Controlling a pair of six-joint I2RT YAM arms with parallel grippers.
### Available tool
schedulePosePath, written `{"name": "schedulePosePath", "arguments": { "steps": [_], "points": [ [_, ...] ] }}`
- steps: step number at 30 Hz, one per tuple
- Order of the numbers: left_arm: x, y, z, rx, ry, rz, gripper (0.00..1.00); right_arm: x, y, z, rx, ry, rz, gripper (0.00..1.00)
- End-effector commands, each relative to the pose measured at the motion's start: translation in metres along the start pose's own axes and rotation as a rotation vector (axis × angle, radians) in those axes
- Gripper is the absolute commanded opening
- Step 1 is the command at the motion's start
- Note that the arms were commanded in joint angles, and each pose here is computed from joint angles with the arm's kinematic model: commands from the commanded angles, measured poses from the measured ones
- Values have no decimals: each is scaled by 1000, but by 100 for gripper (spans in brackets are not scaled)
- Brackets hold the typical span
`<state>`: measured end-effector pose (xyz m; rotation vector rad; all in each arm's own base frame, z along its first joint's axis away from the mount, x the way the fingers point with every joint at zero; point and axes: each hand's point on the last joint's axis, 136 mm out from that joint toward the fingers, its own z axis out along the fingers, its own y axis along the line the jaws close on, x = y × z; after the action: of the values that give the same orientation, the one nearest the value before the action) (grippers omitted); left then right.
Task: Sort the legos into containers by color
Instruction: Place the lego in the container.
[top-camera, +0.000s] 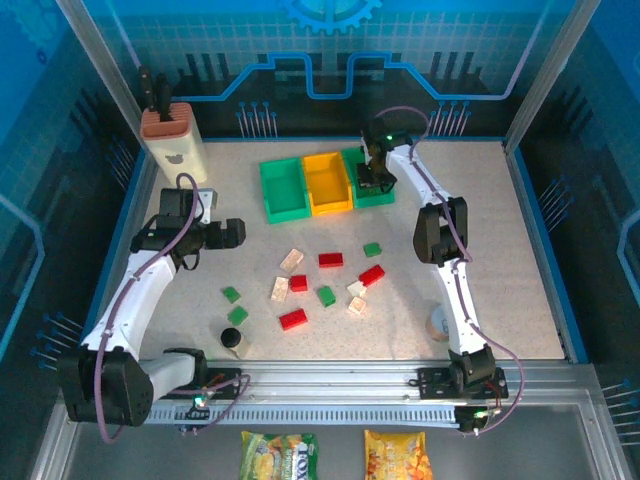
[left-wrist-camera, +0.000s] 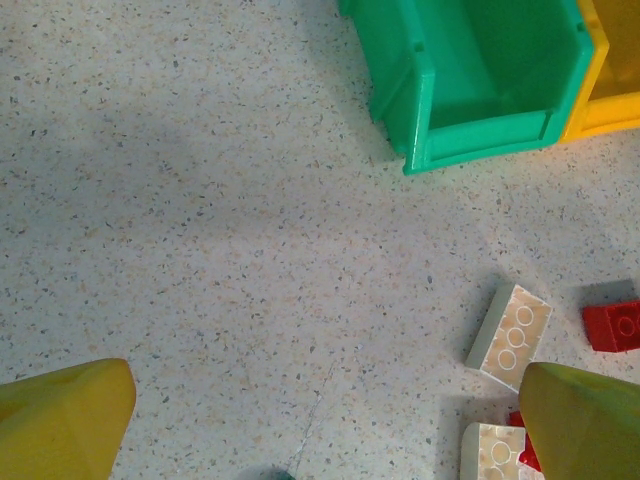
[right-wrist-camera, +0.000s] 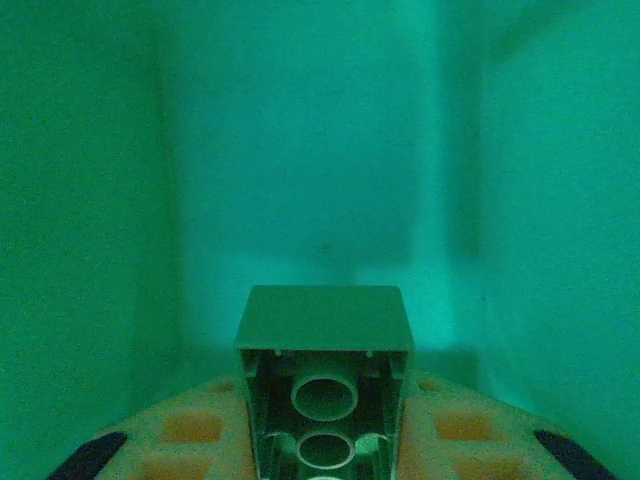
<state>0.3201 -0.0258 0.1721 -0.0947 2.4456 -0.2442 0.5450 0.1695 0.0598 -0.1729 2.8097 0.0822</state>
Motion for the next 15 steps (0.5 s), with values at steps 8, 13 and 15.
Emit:
{"name": "schedulePosePath", "arguments": {
  "steps": [8, 13, 15],
  "points": [
    [5, 4, 5, -7, 17, 15, 99, 27, -1, -27, 42, 80, 17, 23],
    [5, 2, 6, 1, 19, 13, 99, 23, 0, -32, 40, 63, 26, 36],
    [5, 2, 6, 3, 19, 14, 99, 20, 1, -37, 41, 50, 28, 40]
  ]
}}
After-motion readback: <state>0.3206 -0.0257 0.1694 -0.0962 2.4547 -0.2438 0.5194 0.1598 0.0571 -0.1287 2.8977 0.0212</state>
